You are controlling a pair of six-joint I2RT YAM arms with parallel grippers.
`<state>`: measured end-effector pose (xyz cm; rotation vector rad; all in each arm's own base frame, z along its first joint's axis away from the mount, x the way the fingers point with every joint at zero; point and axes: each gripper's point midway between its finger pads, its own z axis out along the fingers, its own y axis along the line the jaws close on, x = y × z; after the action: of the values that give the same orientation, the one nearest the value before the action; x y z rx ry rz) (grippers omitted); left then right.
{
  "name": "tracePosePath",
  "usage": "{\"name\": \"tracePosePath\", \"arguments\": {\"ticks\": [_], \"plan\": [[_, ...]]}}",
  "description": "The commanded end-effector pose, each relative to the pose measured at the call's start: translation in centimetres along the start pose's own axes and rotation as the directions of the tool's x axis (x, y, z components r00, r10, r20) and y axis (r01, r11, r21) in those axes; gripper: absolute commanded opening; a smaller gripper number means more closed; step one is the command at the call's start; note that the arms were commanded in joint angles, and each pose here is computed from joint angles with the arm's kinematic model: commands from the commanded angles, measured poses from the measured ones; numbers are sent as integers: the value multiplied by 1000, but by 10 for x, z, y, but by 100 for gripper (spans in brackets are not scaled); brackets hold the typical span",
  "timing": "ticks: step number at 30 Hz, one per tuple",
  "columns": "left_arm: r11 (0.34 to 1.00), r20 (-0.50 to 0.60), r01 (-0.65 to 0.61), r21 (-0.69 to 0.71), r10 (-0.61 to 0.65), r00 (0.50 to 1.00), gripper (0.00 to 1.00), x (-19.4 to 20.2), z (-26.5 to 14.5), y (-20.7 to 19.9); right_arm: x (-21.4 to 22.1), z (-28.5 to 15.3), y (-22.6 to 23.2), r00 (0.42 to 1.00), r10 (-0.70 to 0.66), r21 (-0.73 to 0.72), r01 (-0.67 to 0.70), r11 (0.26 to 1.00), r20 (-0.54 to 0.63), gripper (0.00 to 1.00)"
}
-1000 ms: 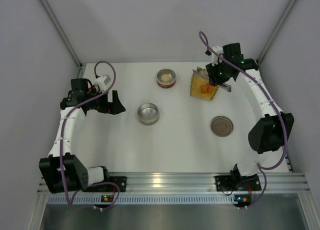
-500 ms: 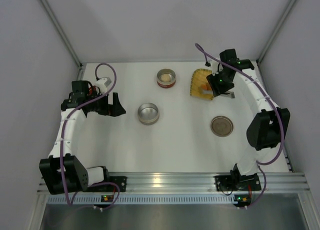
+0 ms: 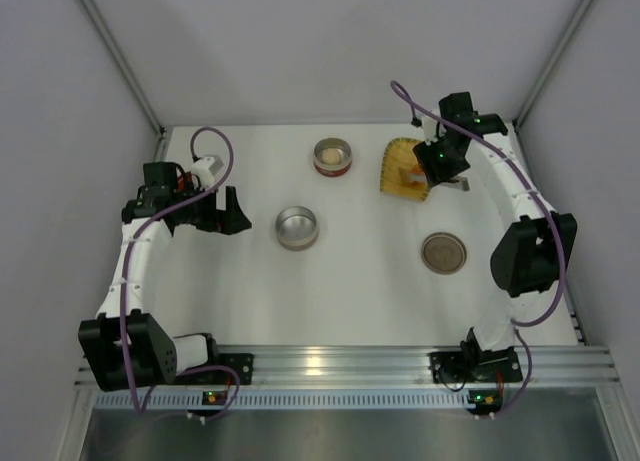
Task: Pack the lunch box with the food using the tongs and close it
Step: Pick up the fake food from the plate.
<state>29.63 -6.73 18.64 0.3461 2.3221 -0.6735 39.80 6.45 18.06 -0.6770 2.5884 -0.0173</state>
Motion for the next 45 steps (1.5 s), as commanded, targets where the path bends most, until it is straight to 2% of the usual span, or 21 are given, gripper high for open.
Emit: {"name": "tracePosePath", "arguments": {"ticks": [1, 17, 24, 28, 34, 45], "plan": [[1000, 31, -26, 15, 26, 999, 98, -7, -2, -2, -20, -9, -8, 999, 6, 33, -7, 999, 51, 50], [1000, 22, -25, 6, 25, 999, 98, -6, 0, 2, -17, 20, -2, 1000, -5, 8, 5, 1000, -9, 50], [1000, 18, -14, 17, 14, 1000, 98, -5, 3, 1, -14, 23, -2, 1000, -12, 8, 13, 1000, -27, 46], [1000, 19, -14, 17, 13, 1000, 98, -6, 3, 1, -15, 20, -6, 999, -14, 30, 15, 999, -29, 40], [1000, 22, -13, 14, 13, 1000, 98, -7, 2, 1, -18, 8, -7, 1000, -19, 38, 19, 999, -14, 23], [1000, 33, -20, 9, 20, 999, 98, -10, -2, -1, -40, -27, 1, 993, -8, -1, 8, 1000, 116, 6]]}}
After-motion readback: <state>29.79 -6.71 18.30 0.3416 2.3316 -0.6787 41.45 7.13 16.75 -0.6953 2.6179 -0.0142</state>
